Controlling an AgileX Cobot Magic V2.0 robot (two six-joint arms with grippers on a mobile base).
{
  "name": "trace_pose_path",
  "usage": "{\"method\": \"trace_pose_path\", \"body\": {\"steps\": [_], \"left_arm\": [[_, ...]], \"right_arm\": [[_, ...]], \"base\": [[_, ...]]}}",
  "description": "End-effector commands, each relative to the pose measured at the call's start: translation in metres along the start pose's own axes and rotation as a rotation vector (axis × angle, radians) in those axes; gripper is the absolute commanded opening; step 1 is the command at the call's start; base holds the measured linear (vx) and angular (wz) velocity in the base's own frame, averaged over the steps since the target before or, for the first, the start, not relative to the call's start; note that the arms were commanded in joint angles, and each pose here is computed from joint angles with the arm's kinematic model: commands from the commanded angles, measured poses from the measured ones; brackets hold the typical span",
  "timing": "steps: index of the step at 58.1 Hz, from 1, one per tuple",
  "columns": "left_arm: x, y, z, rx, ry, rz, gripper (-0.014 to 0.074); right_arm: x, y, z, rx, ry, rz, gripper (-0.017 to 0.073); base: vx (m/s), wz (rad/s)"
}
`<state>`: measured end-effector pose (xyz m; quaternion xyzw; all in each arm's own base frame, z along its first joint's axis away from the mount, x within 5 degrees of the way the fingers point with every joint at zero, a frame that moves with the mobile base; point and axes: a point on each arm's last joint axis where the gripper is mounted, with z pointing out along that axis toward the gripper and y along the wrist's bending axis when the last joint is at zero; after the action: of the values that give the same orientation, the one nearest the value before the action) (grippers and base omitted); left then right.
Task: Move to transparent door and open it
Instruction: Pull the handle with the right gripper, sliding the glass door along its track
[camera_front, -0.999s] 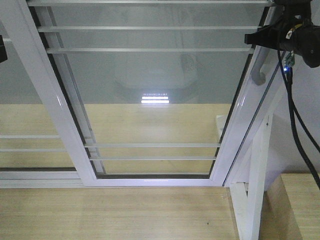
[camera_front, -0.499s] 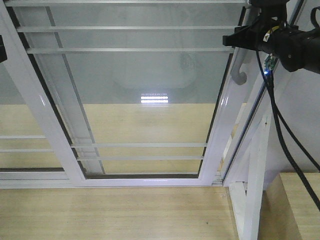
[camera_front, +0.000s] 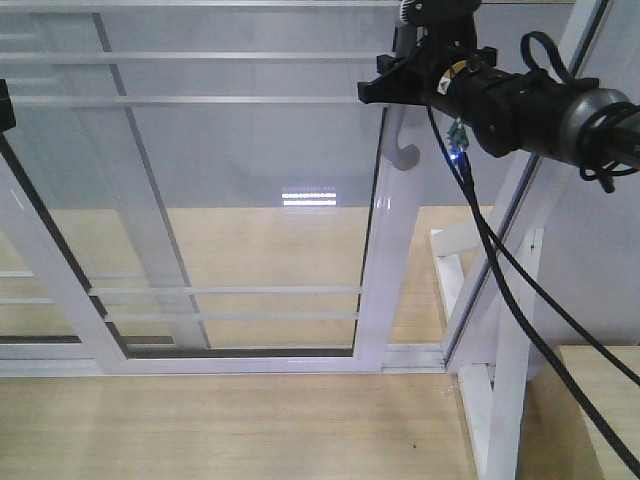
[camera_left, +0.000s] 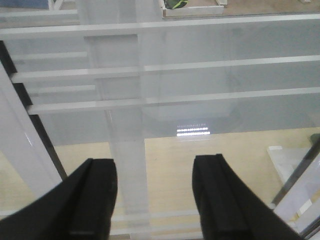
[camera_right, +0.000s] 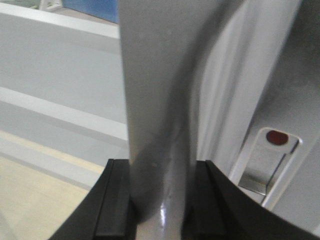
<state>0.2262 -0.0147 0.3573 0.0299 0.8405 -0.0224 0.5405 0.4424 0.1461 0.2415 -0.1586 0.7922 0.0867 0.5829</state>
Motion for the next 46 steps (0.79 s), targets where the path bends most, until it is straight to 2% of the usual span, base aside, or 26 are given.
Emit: {"method": "trace_pose_path", "body": {"steps": [1,13,20,35,46], "left_arm": [[-0.017,-0.001,-0.009,0.003,-0.104,-0.012,0.0464],[-0.016,-0.001,-0.009,0.004,-0.097,-0.012,0.0464],[-0.016,-0.001,-0.009,0.004,-0.096,-0.012,0.0464],[-0.016,-0.001,-0.009,0.004,-0.095,-0.012,0.0464],[-0.016,-0.001,-0.009,0.004,-0.094,-0.012,0.0464]], "right_arm": [[-0.047,0.002,-0.001,-0.01,-0.213,0.004,-0.0009],[-0.058,0.029,0.02,-0.054,-0.214,-0.002,-0.0009],[-0.058,0.037,0.027,-0.067,-0.205,-0.005,-0.0009],[-0.056,0.037,0.029,-0.065,-0.194,0.009,0.0011],[-0.056,0.038,0.028,-0.067,-0.198,0.013,0.0131]], "base": [[0.0,0.0],[0.0,0.0],[0.0,0.0],[0.0,0.01],[0.0,0.02]]}}
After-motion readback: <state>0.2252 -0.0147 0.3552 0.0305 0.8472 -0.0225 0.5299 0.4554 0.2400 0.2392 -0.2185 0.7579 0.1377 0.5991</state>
